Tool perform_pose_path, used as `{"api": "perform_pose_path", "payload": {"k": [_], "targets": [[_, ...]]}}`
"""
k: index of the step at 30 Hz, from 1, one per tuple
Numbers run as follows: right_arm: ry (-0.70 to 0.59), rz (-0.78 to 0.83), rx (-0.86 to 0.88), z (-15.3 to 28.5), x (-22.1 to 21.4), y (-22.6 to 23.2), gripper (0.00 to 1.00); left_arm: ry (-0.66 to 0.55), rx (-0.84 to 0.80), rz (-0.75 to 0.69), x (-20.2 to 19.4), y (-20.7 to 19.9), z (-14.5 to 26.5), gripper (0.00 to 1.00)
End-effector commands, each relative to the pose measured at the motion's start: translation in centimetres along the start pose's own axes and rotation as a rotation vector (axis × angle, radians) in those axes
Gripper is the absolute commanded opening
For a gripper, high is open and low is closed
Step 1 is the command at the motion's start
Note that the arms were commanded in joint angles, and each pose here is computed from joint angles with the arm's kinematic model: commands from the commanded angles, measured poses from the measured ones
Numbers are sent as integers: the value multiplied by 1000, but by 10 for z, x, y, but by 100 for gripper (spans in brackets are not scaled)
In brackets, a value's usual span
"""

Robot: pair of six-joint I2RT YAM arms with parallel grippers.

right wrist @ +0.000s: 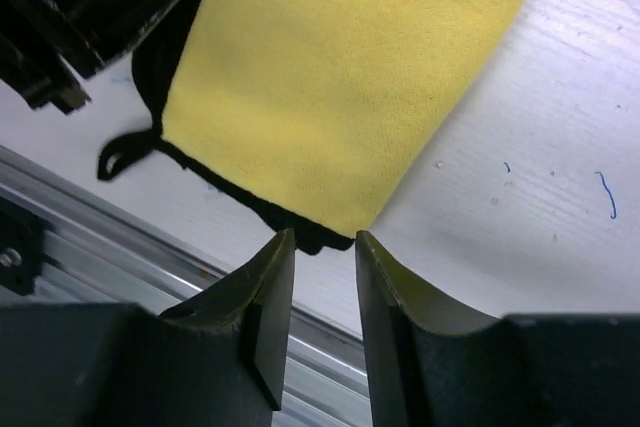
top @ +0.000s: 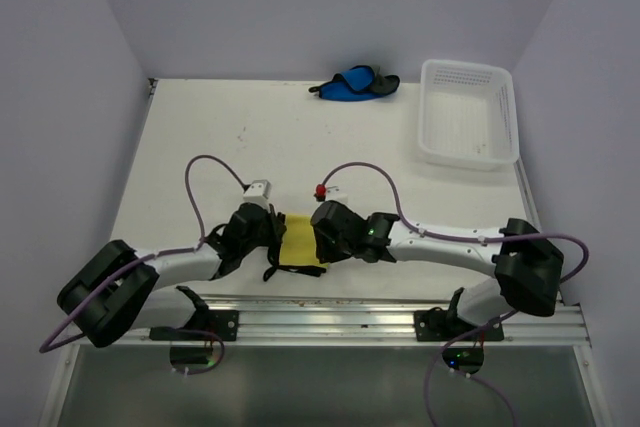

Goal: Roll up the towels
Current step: Fold the towel

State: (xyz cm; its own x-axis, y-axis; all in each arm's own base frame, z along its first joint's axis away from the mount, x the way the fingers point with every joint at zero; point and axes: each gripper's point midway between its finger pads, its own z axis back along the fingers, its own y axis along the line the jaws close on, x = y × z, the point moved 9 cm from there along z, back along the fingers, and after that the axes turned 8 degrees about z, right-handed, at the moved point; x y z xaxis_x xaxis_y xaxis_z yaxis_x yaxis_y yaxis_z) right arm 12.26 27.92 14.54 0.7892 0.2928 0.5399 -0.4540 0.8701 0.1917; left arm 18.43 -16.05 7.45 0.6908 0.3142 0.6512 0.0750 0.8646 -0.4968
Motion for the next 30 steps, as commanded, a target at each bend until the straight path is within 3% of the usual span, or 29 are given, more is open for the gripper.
{"api": "perform_pose_path", "payload": {"k": [1, 10, 14, 30], "targets": [[-52, -110, -52, 6, -2, -6, 36, -42, 32, 76, -2, 7, 8, 0], [-8, -308, -31, -19, -26, -7, 43, -66, 7, 177, -15, 16, 33, 0], [-49, -368, 30, -20, -27, -4, 43, -59, 14, 180, -26, 20, 38, 0], [-33, -408, 47, -25, -32, -3, 45, -42, 3, 166, -30, 16, 39, 0]]}}
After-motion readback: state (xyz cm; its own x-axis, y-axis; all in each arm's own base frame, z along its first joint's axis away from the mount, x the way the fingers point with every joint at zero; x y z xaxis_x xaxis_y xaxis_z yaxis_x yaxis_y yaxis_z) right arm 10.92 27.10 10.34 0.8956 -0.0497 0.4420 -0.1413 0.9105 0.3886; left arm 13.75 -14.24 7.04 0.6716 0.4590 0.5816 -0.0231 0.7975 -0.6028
